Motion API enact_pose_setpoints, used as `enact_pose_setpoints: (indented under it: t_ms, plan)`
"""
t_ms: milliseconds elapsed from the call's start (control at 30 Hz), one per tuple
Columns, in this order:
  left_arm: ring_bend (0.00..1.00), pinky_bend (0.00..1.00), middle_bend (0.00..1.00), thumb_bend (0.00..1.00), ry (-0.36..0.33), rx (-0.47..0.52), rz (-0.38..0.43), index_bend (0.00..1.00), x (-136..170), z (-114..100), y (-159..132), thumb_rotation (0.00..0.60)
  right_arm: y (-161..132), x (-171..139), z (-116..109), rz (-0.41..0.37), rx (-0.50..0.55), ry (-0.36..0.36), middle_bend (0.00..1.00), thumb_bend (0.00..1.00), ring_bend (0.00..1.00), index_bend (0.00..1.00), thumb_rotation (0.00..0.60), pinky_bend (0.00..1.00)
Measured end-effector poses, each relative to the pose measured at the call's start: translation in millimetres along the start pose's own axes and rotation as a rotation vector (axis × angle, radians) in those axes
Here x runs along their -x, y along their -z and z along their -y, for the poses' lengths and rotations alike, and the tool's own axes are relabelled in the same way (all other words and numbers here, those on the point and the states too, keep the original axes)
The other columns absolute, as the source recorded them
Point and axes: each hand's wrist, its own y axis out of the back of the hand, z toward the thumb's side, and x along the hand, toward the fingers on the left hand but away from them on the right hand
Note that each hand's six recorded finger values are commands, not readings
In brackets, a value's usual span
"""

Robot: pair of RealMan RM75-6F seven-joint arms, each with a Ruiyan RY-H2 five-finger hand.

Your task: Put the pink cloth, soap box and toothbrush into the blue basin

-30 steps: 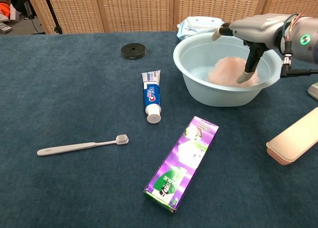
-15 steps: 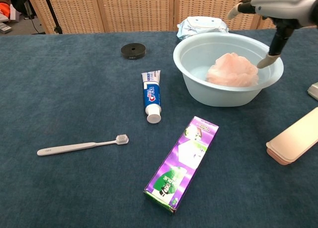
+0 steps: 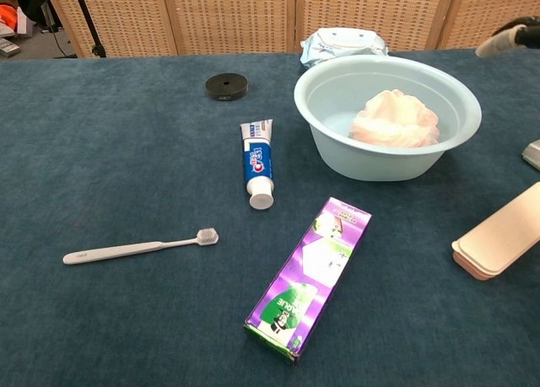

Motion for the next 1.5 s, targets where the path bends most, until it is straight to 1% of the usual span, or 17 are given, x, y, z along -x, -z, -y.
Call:
enact_pose_setpoints:
  t_ms: [67,200,267,400,533,667,767,900,1200,1500]
  plan:
    - [0.00,0.00,0.00,0.24,-0.001,-0.002,0.003,0.00,1,0,-1,0.600,6,-11,11,0.007,0.016,-0.017,0.00,0.10,0.00,0.07,0.600,0.16]
    - [0.00,0.00,0.00,0.24,-0.002,-0.009,0.011,0.00,2,0,-4,0.600,19,-38,44,0.037,0.091,-0.072,0.00,0.10,0.00,0.07,0.600,0.16]
    - [0.00,0.00,0.00,0.24,-0.001,-0.012,0.014,0.00,3,1,-5,0.600,24,-46,56,0.043,0.117,-0.082,0.00,0.10,0.00,0.07,0.600,0.16]
    - [0.00,0.00,0.00,0.24,0.002,-0.013,0.019,0.00,3,3,-7,0.600,25,-58,76,0.021,0.139,-0.083,0.00,0.10,0.00,0.13,0.600,0.16]
    - [0.00,0.00,0.00,0.24,0.001,-0.009,0.021,0.00,3,2,-8,0.600,19,-56,78,-0.007,0.136,-0.085,0.00,0.10,0.00,0.19,0.600,0.16]
    - [0.00,0.00,0.00,0.24,0.000,-0.006,0.023,0.00,4,1,-8,0.600,12,-49,76,-0.037,0.134,-0.088,0.07,0.10,0.01,0.26,0.600,0.16]
    - [0.00,0.00,0.00,0.24,0.001,-0.004,0.025,0.00,4,1,-8,0.600,6,-43,75,-0.058,0.135,-0.096,0.12,0.10,0.05,0.30,0.600,0.16]
    - [0.00,0.00,0.00,0.24,0.006,-0.002,0.026,0.00,4,2,-9,0.600,-1,-31,77,-0.087,0.129,-0.111,0.13,0.10,0.06,0.33,0.600,0.16]
    - [0.00,0.00,0.00,0.24,0.013,0.000,0.034,0.00,4,4,-10,0.600,-2,-12,93,-0.097,0.100,-0.167,0.13,0.10,0.06,0.33,0.600,0.16]
    - [0.00,0.00,0.00,0.24,0.021,-0.003,0.038,0.00,4,7,-12,0.600,-6,3,97,-0.105,0.084,-0.181,0.13,0.10,0.06,0.33,0.600,0.16]
